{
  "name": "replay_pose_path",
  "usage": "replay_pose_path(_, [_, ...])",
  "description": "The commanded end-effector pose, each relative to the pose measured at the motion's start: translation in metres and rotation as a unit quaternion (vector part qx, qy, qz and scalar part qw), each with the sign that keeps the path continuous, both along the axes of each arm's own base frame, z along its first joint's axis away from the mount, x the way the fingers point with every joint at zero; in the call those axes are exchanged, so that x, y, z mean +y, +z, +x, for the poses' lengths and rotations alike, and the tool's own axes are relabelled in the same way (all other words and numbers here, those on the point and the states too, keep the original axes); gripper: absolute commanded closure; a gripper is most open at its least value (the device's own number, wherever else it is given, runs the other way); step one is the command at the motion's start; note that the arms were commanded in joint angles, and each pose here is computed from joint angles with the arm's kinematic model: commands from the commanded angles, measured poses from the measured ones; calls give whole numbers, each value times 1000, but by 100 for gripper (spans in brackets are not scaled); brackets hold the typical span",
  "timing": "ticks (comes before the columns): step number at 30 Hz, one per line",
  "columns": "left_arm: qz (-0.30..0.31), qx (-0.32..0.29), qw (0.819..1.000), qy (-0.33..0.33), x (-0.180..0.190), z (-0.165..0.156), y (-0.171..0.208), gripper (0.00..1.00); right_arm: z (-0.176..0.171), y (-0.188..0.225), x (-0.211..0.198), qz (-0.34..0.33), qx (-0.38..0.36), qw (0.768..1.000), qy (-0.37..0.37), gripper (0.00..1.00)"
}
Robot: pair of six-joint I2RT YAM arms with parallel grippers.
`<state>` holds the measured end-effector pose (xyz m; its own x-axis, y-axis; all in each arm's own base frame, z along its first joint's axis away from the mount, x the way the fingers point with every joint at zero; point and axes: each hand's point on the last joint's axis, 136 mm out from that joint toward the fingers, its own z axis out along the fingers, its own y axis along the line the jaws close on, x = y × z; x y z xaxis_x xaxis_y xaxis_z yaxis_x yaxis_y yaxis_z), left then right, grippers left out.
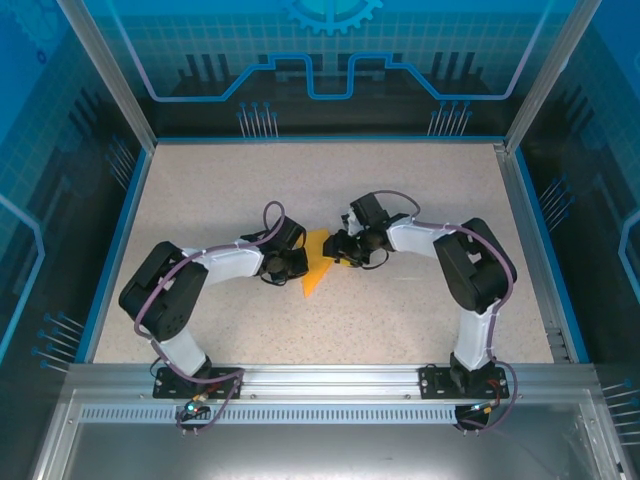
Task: Fold a paper plane with a square sheet of paper (pick it up from the middle)
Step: Turn over the paper at the center of the table.
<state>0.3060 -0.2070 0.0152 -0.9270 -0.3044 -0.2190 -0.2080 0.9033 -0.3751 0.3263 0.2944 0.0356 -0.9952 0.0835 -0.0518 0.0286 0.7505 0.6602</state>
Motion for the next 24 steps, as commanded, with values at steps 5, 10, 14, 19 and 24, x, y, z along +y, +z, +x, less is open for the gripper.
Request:
replay_pose_path(5, [20,4,1000,7,6,-2,-3,97,-9,-2,19,19,21,999,38,57])
replay_pose_path(10, [18,2,1000,4,6,-3,-2,96,-12,-1,26,37,29,998,49,64])
replay_pose_path(14, [15,-3,1000,2,6,-3,3,96,-12,-1,27,44,32,997,48,77])
replay_pose_path(19, [7,-18,1000,2,6,-1,20,89,-6,6,18,40,11,999,23,93])
replay_pose_path(24, [5,-53,999,7,13,0,51,67,-1,31,-4,11,-42,999,-11,95])
